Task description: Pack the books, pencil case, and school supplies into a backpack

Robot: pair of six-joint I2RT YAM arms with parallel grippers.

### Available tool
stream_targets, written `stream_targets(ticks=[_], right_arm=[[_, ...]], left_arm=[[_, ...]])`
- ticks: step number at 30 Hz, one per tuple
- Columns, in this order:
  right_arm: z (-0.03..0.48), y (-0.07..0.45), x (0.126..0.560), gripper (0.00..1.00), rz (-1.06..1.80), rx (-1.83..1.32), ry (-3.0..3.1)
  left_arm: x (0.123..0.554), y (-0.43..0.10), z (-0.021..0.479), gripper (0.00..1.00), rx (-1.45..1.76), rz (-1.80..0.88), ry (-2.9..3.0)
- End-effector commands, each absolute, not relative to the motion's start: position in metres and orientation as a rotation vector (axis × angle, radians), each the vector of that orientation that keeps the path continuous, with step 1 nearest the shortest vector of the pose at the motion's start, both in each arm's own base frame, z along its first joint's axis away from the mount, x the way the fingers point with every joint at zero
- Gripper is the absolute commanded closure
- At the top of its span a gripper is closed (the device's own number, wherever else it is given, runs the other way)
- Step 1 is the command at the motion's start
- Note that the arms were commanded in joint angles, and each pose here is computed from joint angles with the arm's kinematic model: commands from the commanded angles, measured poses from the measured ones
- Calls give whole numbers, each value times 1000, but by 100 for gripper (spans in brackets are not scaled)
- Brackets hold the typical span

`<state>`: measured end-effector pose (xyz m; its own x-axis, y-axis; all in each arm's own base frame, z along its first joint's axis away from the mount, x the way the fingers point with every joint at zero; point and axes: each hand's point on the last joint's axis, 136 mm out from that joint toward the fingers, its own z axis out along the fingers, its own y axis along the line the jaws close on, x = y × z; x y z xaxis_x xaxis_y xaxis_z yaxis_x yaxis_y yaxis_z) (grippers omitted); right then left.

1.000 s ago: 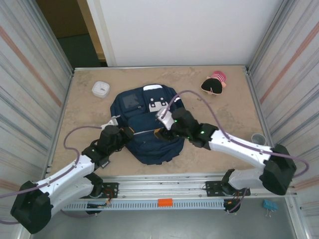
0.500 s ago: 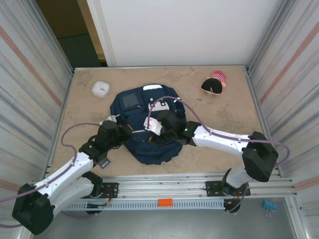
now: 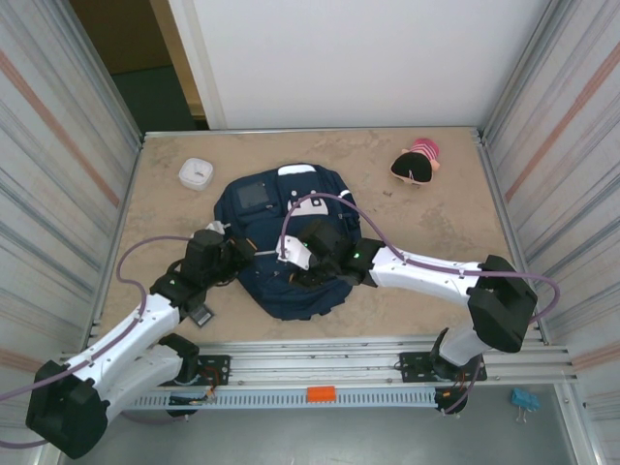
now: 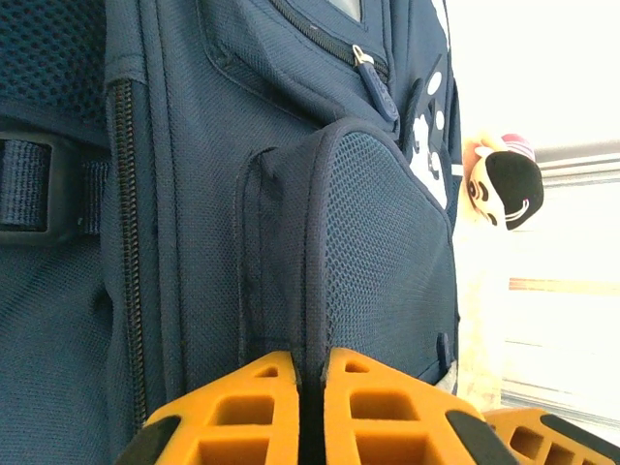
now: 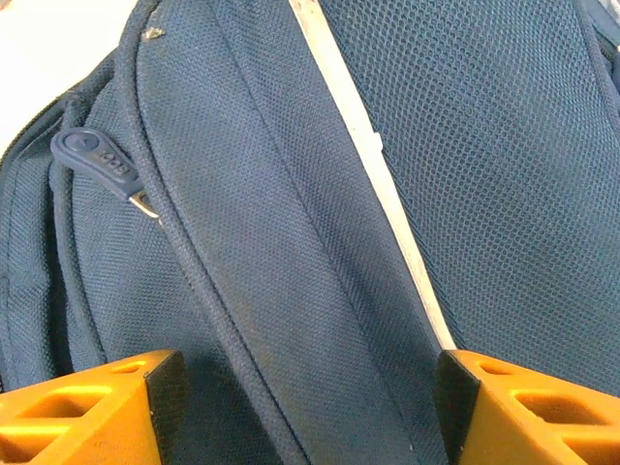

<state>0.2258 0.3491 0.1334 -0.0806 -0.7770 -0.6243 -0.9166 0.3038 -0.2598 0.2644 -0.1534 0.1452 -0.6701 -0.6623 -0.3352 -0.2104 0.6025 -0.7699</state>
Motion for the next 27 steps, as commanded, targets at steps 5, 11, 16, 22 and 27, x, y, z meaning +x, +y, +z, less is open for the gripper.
stream_targets(ticks=[5,11,16,22,27], right_arm=[[145,354,250,66,184,-1437,1842],[177,347,257,95,281,-1342,1830],[194,336,265,100,457,-1247,1886],[205,330,269,100,629,-1178,1913],[206,332,266,100,702,-1175,1922]], left_arm=[[272,-158,177,100,-643,-1026,2139],[266,-166,183,72,-494,-1035,2167],[253,-179,196,50,-261,-1007,2211],[237,-184,204,43,-61,-865,2202],[221,-197,218,45,139,-777,2154]])
